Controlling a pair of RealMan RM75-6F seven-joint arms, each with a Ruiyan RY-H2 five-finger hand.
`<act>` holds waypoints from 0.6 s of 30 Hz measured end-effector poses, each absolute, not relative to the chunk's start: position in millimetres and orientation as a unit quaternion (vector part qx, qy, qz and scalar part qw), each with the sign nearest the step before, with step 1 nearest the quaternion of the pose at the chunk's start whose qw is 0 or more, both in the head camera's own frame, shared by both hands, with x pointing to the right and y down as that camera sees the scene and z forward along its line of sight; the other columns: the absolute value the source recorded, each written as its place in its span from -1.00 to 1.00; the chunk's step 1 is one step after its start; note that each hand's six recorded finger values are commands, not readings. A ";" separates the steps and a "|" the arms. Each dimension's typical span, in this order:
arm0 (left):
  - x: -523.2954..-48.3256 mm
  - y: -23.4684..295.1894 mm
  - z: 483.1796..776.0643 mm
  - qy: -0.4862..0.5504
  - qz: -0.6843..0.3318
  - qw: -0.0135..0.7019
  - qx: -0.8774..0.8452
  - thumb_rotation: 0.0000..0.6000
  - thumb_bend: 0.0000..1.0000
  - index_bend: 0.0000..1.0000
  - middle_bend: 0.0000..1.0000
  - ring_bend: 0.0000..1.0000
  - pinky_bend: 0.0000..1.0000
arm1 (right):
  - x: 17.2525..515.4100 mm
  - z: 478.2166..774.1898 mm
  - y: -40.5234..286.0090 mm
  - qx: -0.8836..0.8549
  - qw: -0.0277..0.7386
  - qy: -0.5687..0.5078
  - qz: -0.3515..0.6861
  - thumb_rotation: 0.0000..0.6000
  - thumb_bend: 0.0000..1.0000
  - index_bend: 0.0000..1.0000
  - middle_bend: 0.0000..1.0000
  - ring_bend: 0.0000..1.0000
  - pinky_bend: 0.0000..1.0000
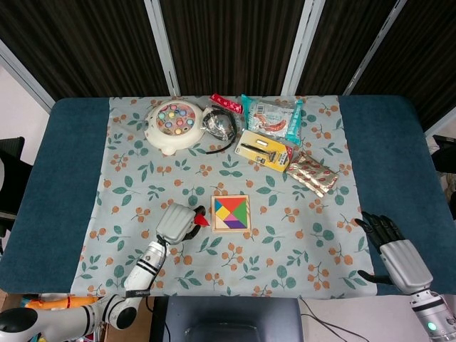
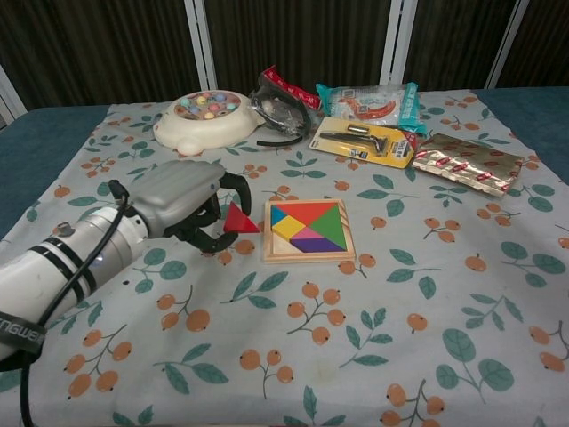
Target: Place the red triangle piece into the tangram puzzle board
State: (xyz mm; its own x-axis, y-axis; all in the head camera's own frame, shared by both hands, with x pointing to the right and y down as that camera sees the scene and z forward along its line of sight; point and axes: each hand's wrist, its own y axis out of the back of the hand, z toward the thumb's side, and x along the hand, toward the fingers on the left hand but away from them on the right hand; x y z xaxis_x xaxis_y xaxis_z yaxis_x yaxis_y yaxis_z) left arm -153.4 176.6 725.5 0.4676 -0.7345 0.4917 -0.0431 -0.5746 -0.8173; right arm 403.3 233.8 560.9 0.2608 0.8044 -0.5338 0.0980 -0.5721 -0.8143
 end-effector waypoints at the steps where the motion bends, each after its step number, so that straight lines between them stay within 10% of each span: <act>1: -148.6 177.6 726.4 0.252 -0.452 0.385 -0.764 1.00 -0.28 0.25 1.00 1.00 1.00 | 403.4 560.4 233.7 -0.718 0.339 -0.315 0.519 1.00 -0.70 -1.00 -1.00 -1.00 -1.00; 18: -106.2 181.3 732.1 0.271 -0.494 0.306 -0.767 1.00 -0.28 0.24 1.00 1.00 1.00 | 408.2 554.1 232.7 -0.727 0.334 -0.315 0.510 1.00 -0.70 -1.00 -1.00 -1.00 -1.00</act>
State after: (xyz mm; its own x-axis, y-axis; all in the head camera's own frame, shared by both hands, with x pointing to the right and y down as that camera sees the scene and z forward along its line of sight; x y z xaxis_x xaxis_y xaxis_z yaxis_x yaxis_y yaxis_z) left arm -106.2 181.3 732.1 0.3645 -0.7188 0.5920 -0.1142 -0.6655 -0.7376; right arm 408.2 232.7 554.1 0.2812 0.7989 -0.5317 0.1168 -0.5785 -0.8073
